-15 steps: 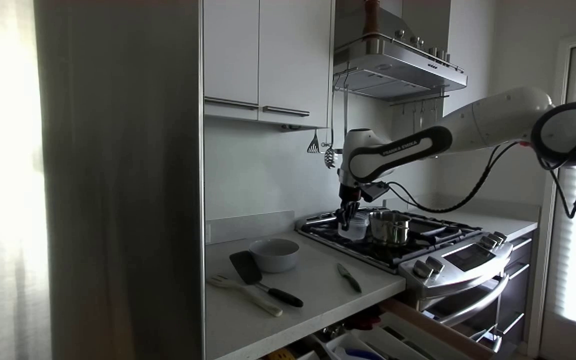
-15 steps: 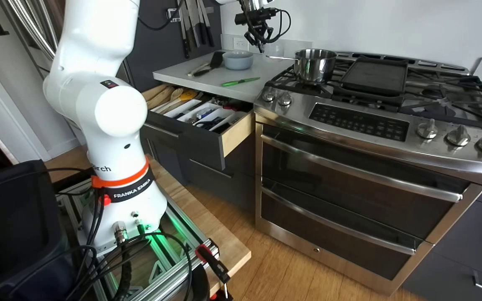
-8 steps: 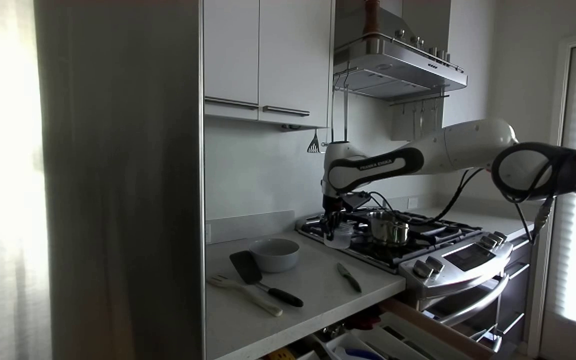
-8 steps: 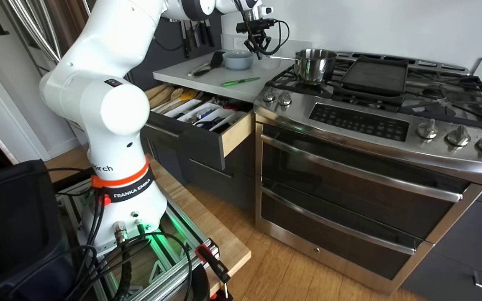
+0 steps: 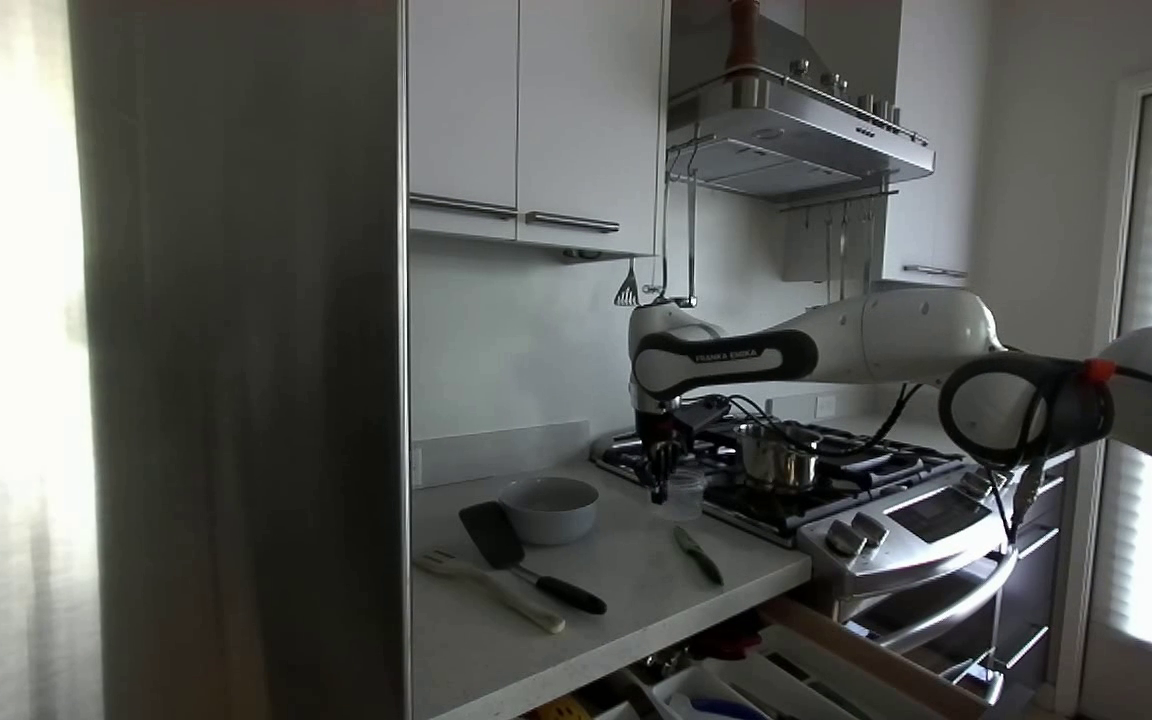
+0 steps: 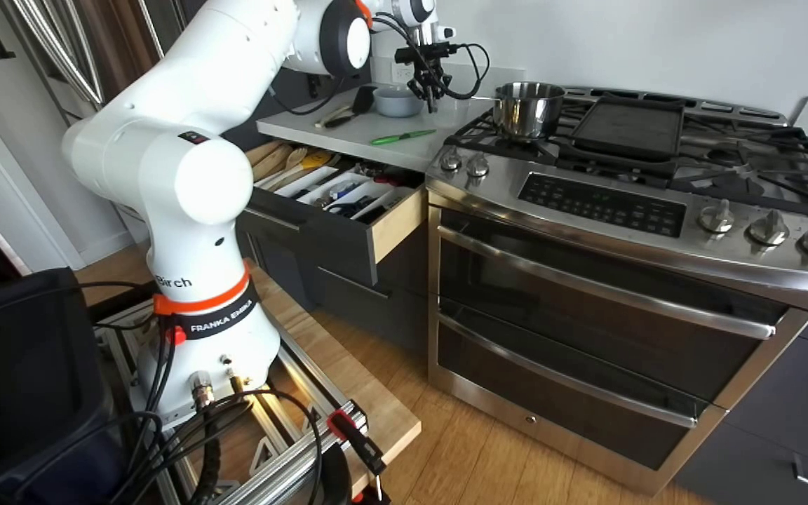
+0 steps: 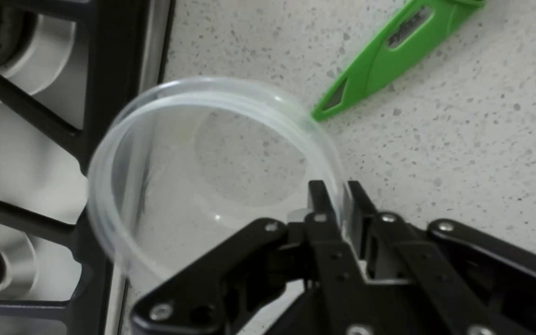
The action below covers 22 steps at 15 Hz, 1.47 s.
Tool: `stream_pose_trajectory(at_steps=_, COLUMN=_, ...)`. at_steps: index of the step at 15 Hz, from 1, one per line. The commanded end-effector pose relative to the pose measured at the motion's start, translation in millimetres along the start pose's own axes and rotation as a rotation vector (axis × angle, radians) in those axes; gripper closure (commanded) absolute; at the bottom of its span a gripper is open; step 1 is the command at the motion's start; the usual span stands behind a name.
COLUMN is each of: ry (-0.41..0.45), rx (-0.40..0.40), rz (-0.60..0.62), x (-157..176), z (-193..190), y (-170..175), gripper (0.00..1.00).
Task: Pick up the clear lunch box and put it on the right side of the kitchen counter, pick up the gray bowl and move it forward onto the kitchen counter
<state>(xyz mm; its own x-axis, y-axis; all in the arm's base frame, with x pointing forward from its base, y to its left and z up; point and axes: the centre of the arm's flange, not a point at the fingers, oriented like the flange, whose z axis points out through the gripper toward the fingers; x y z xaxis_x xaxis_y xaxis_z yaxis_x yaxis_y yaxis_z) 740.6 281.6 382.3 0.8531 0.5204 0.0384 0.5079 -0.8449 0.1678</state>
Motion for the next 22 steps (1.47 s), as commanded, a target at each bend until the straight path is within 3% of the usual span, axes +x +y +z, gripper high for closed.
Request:
stream_pose_trajectory(at_steps=1, ry=-0.020, rx=-0.014, rz=-0.014, x=47, z=-6, y=12, gripper=0.53)
stream_pose_trajectory(at_steps=8, ry=0.115, rx=-0.015, rz=-0.079, x=51, z=-73, y=-16, gripper=0.02)
stream_pose_trajectory(at_steps=13, ry=0.203, rx=0.036, rz=-0.151, x=51, z=-112, y=-56, gripper=0.00)
stream_pose_trajectory(at_steps=19, ry=0.226, rx=0.150, rz=-0.263, x=45, z=-118, y=-91, gripper=0.00)
stream_pose_trajectory(at_steps=20, ry=0.228, rx=0.106, rz=-0.226, x=18, z=-113, y=-89, gripper=0.00)
stream_pose_trajectory(at_steps=22, ry=0.228, rx=0.108, rz=-0.230, x=18, z=-113, y=-91, gripper=0.00)
